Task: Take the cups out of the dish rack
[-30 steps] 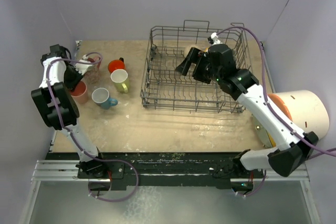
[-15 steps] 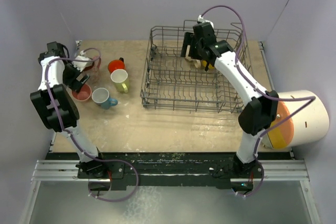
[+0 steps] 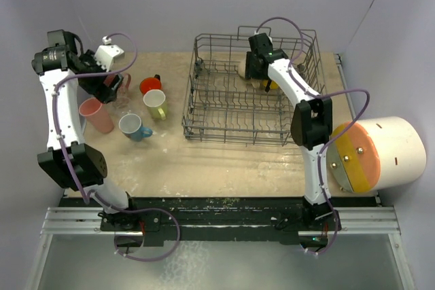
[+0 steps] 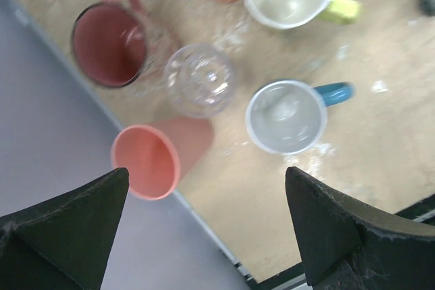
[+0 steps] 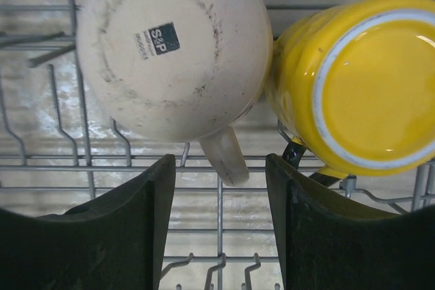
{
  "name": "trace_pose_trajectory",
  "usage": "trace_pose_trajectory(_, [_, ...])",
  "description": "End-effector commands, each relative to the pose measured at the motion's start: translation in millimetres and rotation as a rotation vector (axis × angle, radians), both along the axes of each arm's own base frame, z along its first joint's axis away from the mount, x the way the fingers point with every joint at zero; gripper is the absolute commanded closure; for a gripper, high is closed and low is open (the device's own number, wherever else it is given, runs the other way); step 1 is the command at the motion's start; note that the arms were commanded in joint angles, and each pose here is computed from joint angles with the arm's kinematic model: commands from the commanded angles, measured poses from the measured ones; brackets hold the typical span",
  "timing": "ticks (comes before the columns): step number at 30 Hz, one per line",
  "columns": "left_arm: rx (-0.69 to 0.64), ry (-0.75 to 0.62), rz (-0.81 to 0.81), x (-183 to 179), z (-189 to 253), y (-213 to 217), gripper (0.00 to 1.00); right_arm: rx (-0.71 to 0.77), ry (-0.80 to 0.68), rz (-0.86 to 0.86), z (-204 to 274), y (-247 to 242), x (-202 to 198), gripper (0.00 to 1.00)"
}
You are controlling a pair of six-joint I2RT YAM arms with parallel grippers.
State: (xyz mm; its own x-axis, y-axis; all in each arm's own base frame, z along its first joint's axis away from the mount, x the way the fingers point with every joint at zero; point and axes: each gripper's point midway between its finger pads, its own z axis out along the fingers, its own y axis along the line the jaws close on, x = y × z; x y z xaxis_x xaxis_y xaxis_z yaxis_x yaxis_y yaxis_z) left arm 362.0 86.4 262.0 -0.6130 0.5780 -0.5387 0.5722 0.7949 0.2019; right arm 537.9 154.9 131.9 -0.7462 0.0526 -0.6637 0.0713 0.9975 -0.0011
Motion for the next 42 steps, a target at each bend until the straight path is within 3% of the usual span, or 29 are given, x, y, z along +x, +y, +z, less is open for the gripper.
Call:
trace_pose_trajectory(1, [-0.157,0.018,-0.069,-17.6,10.6,-54.4,0.01,-0.015,-0.045,0.033,20.7,2.0,6.2,0.43])
trace_pose_trajectory(16, [-0.188,0.01,-0.111,-32.7,16.2,-71.1,0.01,-0.012,0.007,0.077,-18.5,8.4,12.2,0.56])
trace_pose_trajectory(20, [-0.199,-0.008,-0.12,-35.1,22.9,-74.6,0.01,-0.036,0.01,0.073,-23.9,4.4,12.0,0.63])
trace_pose_trajectory(23, [-0.21,-0.009,-0.125,-37.4,25.3,-77.3,0.01,-0.059,-0.01,0.054,-20.5,-0.1,15.1,0.74])
trace_pose_trajectory(30, [-0.229,-0.035,-0.171,-47.7,34.5,-86.4,0.01,-0.038,-0.137,0.043,42.9,2.5,22.7,1.0])
trace_pose_trajectory(42, [-0.239,-0.084,-0.222,-57.2,36.5,-95.4,0.01,-0.027,-0.351,0.073,159.2,25.5,8.5,1.0])
